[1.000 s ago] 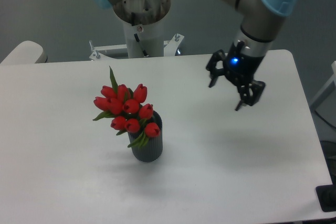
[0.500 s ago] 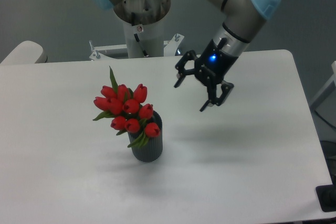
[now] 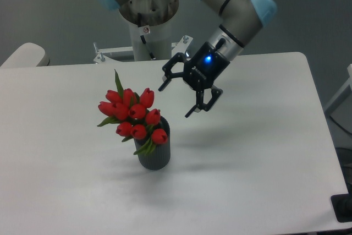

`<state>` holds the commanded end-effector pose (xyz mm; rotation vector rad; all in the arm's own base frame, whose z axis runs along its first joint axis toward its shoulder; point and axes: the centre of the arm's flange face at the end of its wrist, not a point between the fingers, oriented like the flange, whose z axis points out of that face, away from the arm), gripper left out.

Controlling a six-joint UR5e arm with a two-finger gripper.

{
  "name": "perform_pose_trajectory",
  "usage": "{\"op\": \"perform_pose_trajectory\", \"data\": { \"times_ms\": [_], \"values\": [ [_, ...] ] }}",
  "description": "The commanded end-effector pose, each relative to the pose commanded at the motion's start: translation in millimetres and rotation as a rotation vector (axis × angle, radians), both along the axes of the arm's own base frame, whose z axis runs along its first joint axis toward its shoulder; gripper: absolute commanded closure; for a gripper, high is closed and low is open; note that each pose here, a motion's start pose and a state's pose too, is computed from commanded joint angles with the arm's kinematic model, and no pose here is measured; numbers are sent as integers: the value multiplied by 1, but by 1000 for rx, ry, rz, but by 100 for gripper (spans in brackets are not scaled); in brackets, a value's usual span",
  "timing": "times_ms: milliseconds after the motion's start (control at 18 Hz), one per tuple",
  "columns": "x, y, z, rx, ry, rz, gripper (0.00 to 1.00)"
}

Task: Pick up the flowers from the vase
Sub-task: 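Move the open gripper from its start pose toward the red tulip bouquet, then lower the gripper around the tulip stems just above the vase rim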

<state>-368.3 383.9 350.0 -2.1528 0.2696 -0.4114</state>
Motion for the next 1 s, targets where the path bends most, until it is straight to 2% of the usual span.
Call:
{"op": "perform_pose_trajectory", "data": {
  "times_ms": [222, 444, 1000],
  "values": [
    [12, 9, -4, 59, 34, -15, 0],
    [25, 19, -12, 113, 105, -46, 0],
    [28, 35, -22, 148, 162, -78, 0]
  ]
}}
